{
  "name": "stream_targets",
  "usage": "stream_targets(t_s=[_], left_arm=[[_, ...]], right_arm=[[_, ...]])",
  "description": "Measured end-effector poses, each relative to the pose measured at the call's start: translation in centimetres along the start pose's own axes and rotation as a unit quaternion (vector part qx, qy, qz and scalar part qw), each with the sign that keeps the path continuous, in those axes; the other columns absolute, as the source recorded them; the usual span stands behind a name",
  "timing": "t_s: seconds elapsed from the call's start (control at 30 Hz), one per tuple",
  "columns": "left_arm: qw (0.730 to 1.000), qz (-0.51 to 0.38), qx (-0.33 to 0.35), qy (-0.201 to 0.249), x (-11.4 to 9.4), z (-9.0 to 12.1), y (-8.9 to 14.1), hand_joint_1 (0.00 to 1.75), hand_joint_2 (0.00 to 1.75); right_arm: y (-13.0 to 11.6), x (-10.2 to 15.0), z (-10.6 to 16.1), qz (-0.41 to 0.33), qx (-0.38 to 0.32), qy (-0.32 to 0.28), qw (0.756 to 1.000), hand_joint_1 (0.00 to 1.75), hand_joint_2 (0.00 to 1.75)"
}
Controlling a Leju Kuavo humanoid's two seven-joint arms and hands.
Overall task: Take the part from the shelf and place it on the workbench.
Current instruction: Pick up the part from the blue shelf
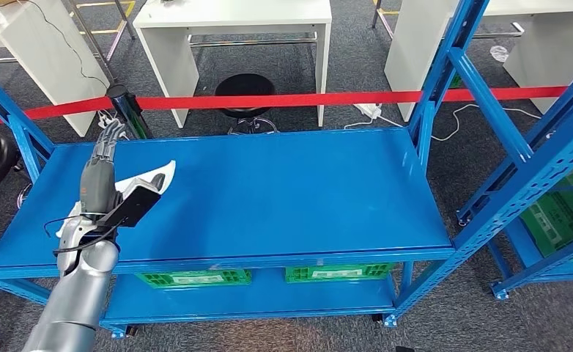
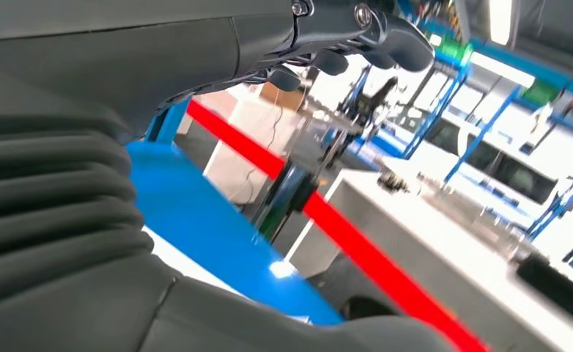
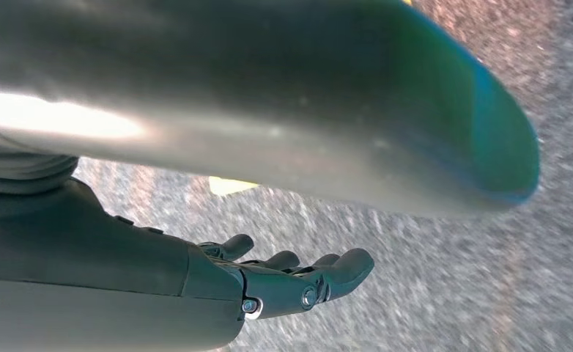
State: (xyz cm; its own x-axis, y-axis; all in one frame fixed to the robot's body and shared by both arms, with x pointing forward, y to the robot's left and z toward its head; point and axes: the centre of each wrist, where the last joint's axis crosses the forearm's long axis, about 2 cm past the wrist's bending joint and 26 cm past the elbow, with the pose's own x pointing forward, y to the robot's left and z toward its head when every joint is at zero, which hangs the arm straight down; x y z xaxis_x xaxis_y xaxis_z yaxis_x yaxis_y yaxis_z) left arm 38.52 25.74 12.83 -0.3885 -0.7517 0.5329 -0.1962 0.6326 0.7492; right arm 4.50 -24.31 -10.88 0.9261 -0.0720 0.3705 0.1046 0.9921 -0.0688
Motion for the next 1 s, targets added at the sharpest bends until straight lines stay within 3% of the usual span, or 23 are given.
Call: stream_targets(t_s=[0.4, 1.0], left_arm=[[0.994, -0.02, -0.096, 0.044, -2.7, 1.9, -2.2, 0.0, 1.75], [0.97, -0.06, -0.204, 0.117, -4.5, 2.6, -2.5, 0.0, 1.75]], right_arm=[[-0.5, 0.1, -0.1, 0.02, 0.013, 0.012, 1.0, 0.0, 0.0], [-0.5, 0.1, -0.1, 0.015, 0.005, 0.003, 1.0, 0.0, 0.0]])
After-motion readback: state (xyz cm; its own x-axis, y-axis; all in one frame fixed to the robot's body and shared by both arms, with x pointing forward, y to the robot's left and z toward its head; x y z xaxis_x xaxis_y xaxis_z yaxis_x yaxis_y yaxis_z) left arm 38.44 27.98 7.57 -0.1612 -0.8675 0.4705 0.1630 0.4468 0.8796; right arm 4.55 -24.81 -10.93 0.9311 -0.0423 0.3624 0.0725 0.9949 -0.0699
